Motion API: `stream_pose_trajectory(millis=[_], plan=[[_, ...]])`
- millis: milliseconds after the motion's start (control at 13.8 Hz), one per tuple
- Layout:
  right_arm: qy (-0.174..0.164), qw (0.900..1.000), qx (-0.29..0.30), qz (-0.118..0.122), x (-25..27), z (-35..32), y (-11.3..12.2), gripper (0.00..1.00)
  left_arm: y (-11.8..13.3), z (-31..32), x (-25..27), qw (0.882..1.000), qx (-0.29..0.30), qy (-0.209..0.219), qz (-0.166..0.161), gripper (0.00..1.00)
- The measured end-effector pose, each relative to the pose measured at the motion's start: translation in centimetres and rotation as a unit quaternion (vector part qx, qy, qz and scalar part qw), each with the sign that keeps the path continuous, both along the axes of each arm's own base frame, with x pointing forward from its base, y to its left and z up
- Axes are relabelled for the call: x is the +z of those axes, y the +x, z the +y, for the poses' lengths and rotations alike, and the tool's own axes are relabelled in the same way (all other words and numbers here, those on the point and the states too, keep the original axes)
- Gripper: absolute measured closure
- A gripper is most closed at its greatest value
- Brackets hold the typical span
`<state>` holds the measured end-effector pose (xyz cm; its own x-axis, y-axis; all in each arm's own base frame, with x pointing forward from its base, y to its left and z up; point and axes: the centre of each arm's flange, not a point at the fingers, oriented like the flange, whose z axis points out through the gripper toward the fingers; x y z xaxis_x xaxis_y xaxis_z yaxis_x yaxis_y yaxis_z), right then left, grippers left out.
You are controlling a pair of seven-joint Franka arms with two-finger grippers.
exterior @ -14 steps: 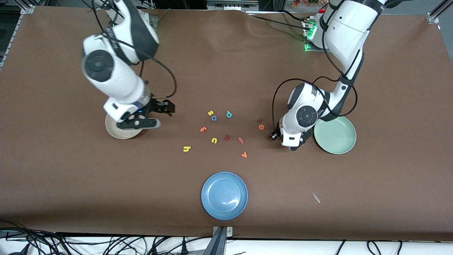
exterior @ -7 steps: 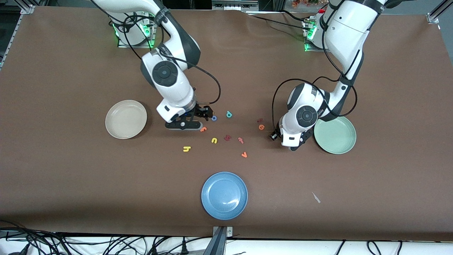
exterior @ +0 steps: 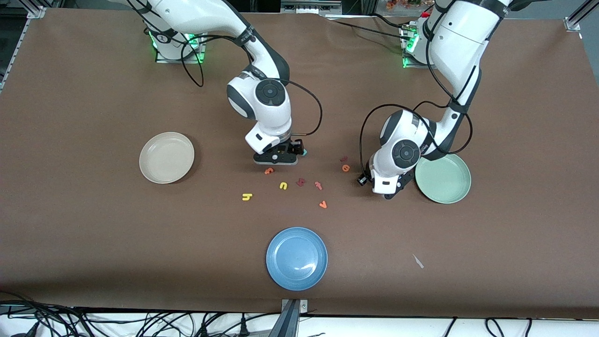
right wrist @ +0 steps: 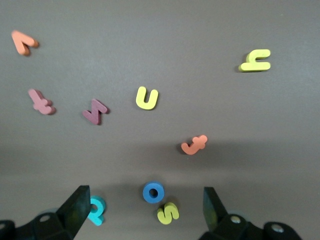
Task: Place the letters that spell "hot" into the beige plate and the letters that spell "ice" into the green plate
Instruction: 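Lower the right gripper onto the blue letter o, then grasp the teal letter and blue o with the left and right grippers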
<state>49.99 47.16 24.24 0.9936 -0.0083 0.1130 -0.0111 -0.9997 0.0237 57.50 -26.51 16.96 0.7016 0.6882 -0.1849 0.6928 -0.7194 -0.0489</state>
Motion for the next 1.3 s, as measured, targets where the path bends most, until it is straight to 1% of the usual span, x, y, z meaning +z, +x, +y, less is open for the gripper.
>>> stream_pose_trajectory(millis=[145,290,580,652,725,797,870,942,1304], plan=[[-0.004,1.0,-0.001,-0.016,-1.5,0.6,-0.5,0.0,0.3,0.5,0.0,1.0,0.011,0.001,-0.002,0.6],[-0.005,1.0,-0.002,-0.02,-2.7,0.7,-0.6,0.0,0.7,1.1,0.0,1.0,0.023,0.002,-0.004,0.6],[-0.004,1.0,0.001,-0.019,-3.6,0.8,-0.7,0.03,0.7,1.2,0.0,1.0,0.028,0.003,-0.005,0.58],[-0.004,1.0,0.002,-0.019,-3.8,0.8,-0.7,0.07,0.7,1.1,0.0,1.0,0.031,0.003,-0.004,0.55],[-0.005,1.0,0.004,-0.018,-3.9,1.0,-1.0,0.07,0.7,1.1,0.0,0.999,0.032,0.004,-0.004,0.55],[-0.006,1.0,0.007,-0.016,-4.2,1.1,-1.2,0.11,0.6,1.0,-0.1,0.999,0.034,0.004,-0.004,0.53],[-0.008,1.0,0.009,-0.014,-4.6,1.3,-1.6,0.11,0.6,1.0,-0.1,0.999,0.034,0.004,-0.004,0.53],[-0.011,1.0,0.011,-0.011,-5.0,1.3,-1.8,0.18,0.6,1.0,-0.1,0.999,0.035,0.004,-0.004,0.53],[-0.018,0.999,0.03,-0.013,-6.8,0.8,-2.9,0.21,0.6,0.9,-0.1,0.999,0.04,0.005,-0.003,0.53]])
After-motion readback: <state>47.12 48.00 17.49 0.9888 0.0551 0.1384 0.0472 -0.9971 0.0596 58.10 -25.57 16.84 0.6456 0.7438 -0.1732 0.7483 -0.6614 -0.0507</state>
